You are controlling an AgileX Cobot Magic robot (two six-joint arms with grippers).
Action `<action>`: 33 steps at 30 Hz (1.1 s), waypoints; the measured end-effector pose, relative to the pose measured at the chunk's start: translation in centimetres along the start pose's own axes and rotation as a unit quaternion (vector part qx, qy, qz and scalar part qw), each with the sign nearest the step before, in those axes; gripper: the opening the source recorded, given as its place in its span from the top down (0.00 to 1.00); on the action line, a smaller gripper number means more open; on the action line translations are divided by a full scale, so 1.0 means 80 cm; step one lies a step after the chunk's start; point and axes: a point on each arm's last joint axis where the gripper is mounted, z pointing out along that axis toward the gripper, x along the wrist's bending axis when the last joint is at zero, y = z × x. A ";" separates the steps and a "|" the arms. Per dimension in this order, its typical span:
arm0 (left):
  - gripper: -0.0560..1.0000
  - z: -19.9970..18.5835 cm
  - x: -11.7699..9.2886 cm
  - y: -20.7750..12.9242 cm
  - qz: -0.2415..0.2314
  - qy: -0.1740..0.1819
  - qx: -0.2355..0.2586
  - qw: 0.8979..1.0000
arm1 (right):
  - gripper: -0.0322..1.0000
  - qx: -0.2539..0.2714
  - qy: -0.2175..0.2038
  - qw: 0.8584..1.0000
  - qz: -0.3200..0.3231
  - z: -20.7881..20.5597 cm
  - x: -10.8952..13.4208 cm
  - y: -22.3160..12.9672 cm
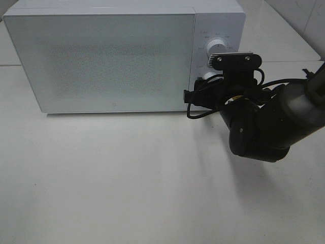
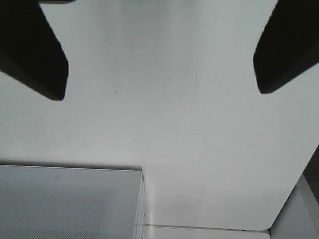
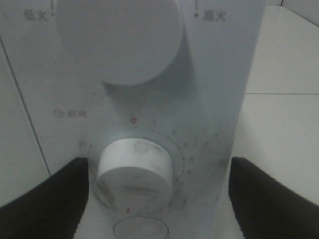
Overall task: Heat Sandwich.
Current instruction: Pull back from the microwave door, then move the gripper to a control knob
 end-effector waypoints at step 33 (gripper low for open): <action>0.04 0.000 0.000 0.000 0.000 0.000 0.000 1.000 | 0.55 -0.004 0.011 1.000 -0.001 -0.004 0.009 0.000</action>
